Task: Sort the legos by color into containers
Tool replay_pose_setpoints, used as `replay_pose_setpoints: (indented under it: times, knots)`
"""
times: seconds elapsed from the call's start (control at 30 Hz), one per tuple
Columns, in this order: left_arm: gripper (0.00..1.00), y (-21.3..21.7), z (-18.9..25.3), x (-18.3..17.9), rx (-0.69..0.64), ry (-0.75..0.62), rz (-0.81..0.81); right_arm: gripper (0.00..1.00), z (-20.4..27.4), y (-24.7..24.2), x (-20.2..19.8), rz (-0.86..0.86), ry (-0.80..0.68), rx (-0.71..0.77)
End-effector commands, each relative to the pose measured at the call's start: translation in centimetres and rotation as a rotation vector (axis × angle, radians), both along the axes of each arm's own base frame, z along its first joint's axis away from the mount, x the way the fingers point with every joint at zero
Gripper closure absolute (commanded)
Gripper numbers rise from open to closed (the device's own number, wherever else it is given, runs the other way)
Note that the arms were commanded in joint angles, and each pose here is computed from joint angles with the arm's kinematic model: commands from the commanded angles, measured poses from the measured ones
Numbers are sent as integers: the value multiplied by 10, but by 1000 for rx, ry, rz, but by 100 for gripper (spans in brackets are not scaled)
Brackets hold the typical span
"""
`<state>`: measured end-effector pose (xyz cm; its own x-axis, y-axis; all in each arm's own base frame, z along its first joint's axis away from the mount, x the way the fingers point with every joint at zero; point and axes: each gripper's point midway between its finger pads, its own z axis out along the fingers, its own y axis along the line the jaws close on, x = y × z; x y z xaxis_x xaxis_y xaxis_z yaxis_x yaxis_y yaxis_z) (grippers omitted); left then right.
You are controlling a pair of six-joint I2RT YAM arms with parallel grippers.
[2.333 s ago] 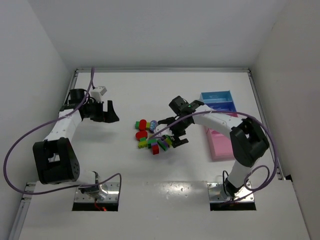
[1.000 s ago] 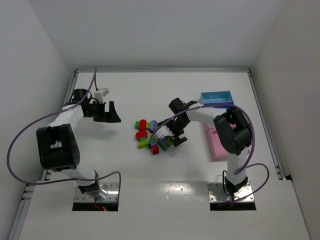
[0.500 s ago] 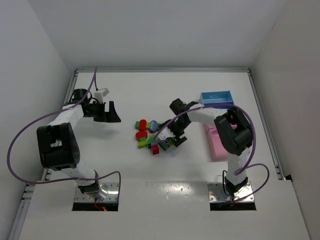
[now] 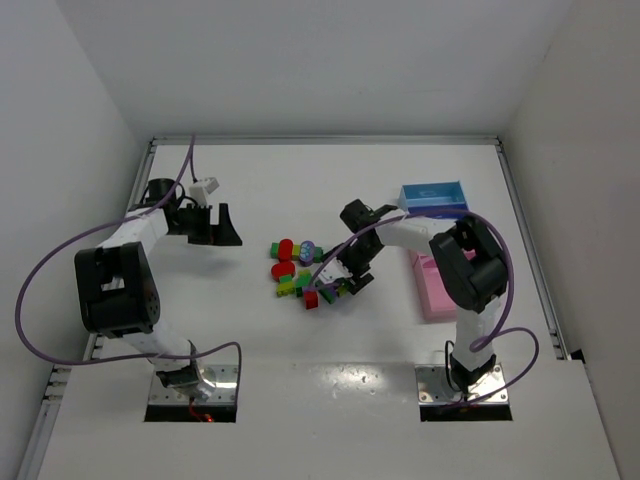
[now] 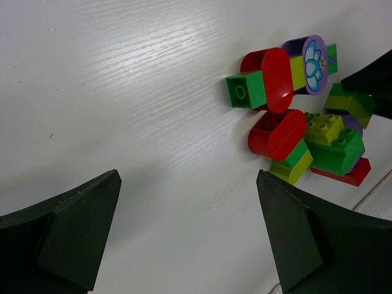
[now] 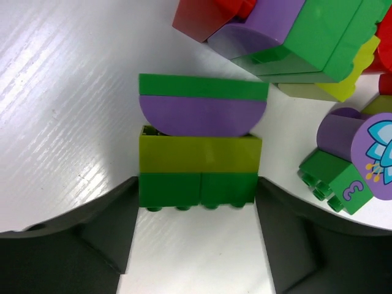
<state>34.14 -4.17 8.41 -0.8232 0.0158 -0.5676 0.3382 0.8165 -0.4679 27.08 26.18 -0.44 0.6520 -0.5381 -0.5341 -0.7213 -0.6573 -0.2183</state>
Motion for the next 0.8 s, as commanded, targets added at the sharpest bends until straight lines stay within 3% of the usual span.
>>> replay_pose_setpoints:
  times: [0.0, 0.2, 0.4, 0.57, 0.77]
  knots:
    - [0, 3, 8, 8, -4, -52, -16, 32, -4, -2, -10, 40, 6, -4]
    - [0, 2, 8, 8, -12, -54, -20, 49, -6, -3, -11, 28, 4, -1]
    - [0, -9, 10, 2, -3, -79, -56, 65, 15, 6, 0, -177, 73, 28]
    - [0, -32, 16, -10, -29, -101, -123, 70, 51, 12, 20, -431, 133, 104]
    - [0, -53, 31, -24, -57, -156, -203, 70, 100, 12, 26, -545, 115, 216]
